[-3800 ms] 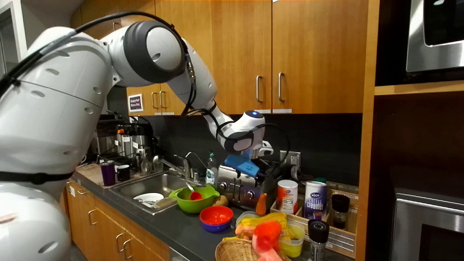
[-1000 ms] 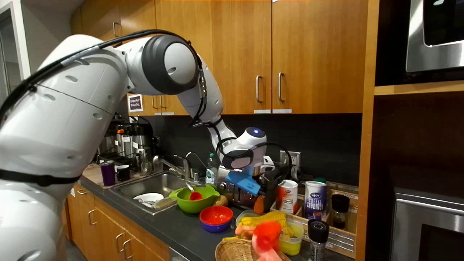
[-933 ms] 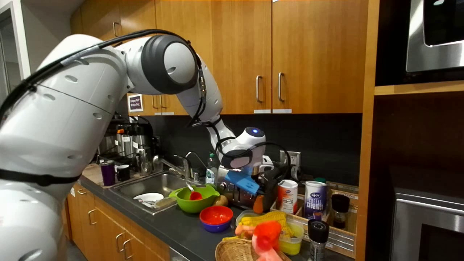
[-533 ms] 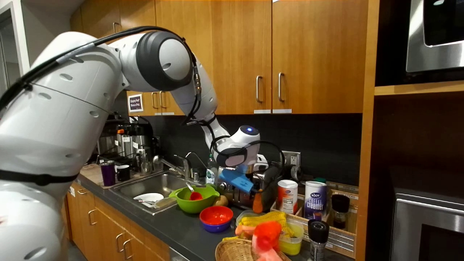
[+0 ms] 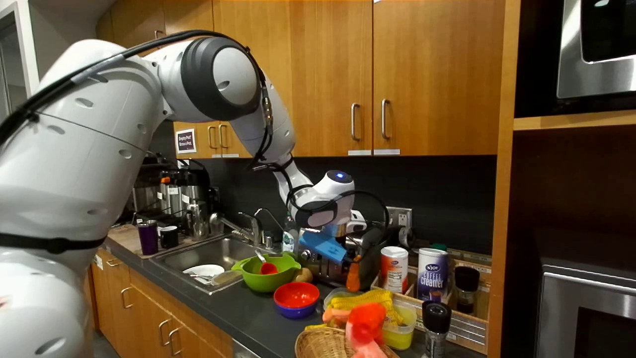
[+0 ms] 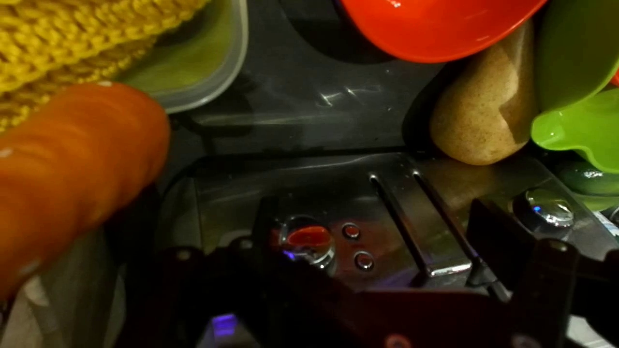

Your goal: Turn the knob on the toaster

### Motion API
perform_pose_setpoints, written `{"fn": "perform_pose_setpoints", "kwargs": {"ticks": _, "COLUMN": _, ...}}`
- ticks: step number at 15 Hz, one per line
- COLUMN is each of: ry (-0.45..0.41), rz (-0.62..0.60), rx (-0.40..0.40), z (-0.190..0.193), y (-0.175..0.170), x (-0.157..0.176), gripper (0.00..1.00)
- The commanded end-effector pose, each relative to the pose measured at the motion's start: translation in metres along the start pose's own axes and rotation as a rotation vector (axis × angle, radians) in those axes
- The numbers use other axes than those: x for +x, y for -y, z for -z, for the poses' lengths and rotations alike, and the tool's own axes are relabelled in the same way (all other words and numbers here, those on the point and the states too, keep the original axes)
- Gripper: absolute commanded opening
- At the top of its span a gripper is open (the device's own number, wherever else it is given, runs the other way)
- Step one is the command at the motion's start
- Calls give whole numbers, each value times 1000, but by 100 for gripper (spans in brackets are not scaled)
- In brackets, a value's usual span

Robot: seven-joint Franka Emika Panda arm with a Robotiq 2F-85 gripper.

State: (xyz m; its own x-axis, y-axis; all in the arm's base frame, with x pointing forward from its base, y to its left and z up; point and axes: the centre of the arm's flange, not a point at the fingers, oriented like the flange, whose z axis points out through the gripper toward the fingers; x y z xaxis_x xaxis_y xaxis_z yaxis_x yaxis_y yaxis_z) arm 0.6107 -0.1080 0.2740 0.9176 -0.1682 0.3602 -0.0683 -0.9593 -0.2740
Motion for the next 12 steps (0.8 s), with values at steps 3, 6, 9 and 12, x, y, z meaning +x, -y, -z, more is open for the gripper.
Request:
{"fn": "perform_pose_setpoints", "kwargs": {"ticks": 3, "ry": 6, "rz": 10, "rx": -32, "z": 12, "y": 0, "x": -2, "gripper": 100}}
{"fn": "perform_pose_setpoints", "kwargs": {"ticks": 6, "ry": 7, "rz": 15, "rx": -36, "z": 9, "y": -5, "x": 0, "gripper": 100}}
{"fn": "perform_pose_setpoints", "kwargs": {"ticks": 9, "ry": 2, "rz": 14, "rx": -32, "z": 7, "y": -7, "x": 1, "gripper": 100}}
{"fn": "perform_pose_setpoints", "kwargs": {"ticks": 12, "ry": -7, "rz": 8, "rx": -31, "z": 5, "y": -12, "x": 4, "gripper": 100}}
